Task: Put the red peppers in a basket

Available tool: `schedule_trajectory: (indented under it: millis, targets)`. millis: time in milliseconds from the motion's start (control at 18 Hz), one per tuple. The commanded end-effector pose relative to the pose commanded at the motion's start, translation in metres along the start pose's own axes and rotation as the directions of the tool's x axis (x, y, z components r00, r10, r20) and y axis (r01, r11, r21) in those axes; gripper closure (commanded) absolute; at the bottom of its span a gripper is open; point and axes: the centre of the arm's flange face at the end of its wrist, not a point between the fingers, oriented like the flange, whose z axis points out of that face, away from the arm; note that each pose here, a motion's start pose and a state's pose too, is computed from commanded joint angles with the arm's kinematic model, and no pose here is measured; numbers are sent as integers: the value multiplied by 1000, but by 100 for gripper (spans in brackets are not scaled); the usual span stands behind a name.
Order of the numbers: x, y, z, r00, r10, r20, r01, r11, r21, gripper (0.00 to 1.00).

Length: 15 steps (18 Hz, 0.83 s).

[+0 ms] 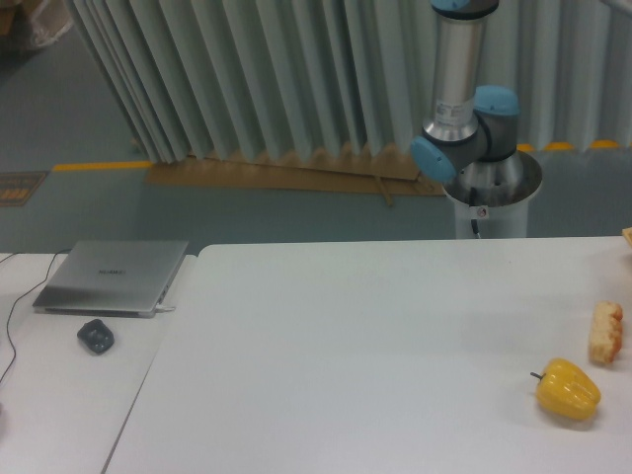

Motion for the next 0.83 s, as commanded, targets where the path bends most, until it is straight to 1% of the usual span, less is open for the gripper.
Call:
schedule_trajectory:
  millis: [111, 222, 333, 444, 778, 833]
  targets:
    - [-2, -8, -3, 998, -65, 1, 65, 998, 1, 0]
    - [-6, -16, -5, 997, -74, 3, 74, 997, -2, 0]
    - [-7, -16, -3, 997, -73, 1, 73, 997, 1, 0]
    - [-12, -24, -2, 998, -56, 3, 56, 998, 3, 0]
    - [-12, -26, -9, 998, -59, 4, 59, 998, -17, 0]
    - [-14, -30, -9, 999, -49, 2, 49, 999, -20, 0]
